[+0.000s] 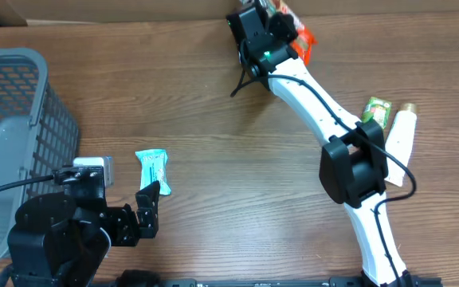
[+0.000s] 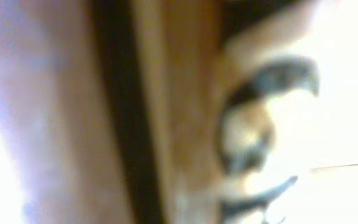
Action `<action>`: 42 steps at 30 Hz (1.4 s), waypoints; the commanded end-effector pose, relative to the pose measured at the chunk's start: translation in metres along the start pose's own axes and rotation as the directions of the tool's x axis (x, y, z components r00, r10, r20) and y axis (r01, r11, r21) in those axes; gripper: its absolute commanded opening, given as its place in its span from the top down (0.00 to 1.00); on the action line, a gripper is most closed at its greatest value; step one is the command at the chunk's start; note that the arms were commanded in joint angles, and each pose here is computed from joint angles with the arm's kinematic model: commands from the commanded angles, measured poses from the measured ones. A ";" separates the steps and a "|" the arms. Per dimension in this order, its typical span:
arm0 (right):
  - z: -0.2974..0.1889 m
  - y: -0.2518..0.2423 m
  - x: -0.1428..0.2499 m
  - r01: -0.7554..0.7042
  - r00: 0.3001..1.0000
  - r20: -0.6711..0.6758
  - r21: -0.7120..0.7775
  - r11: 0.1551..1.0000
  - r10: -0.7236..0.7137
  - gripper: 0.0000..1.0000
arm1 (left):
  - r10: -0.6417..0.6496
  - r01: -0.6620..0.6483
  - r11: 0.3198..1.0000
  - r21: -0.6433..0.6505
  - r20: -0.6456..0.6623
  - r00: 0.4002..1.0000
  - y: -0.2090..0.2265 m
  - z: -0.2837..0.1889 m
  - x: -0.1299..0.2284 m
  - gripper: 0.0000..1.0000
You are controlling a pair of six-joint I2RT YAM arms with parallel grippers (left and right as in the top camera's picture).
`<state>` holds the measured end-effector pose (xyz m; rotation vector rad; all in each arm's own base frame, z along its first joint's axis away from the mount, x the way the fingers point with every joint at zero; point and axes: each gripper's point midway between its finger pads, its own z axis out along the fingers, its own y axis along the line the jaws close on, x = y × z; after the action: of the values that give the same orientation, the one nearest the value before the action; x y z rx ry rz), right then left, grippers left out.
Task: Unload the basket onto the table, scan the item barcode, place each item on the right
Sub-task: 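Lift the spaghetti pack and hold it up to the scanner, then carry the spaghetti pack right and set it on the tube and carton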
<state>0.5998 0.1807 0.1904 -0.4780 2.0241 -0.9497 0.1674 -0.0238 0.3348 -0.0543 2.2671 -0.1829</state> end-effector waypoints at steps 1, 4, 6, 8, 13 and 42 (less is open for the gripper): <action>0.001 -0.043 -0.011 -0.009 1.000 -0.001 0.154 0.988 0.009 0.96 | 0.017 -0.016 1.000 -0.007 0.011 1.000 0.001 -0.002 -0.002 0.00; 0.009 -0.036 -0.009 0.020 1.000 -0.003 0.162 0.987 -0.020 0.96 | 0.017 -0.016 1.000 -0.007 0.011 1.000 0.001 -0.002 -0.002 0.00; 0.013 -0.032 -0.005 0.043 0.999 -0.021 0.169 0.985 -0.040 0.96 | 0.017 -0.016 1.000 -0.007 0.011 1.000 0.001 -0.002 -0.002 0.00; 0.019 -0.030 0.002 0.055 0.998 -0.041 0.179 0.982 -0.048 0.96 | 0.017 -0.016 1.000 -0.007 0.011 1.000 0.001 -0.002 -0.002 0.00; 0.028 -0.025 0.016 0.085 0.994 -0.079 0.177 0.981 -0.072 0.96 | 0.017 -0.016 1.000 -0.007 0.011 1.000 0.001 -0.002 -0.002 0.00; 0.040 -0.006 0.048 0.135 0.983 -0.144 0.156 0.978 -0.113 0.96 | 0.017 -0.016 1.000 -0.007 0.011 1.000 0.001 -0.002 -0.002 0.00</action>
<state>0.6037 0.1315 0.1103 -0.6416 2.0934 -1.2461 0.1673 -0.0239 0.3348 -0.0541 2.2671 -0.1833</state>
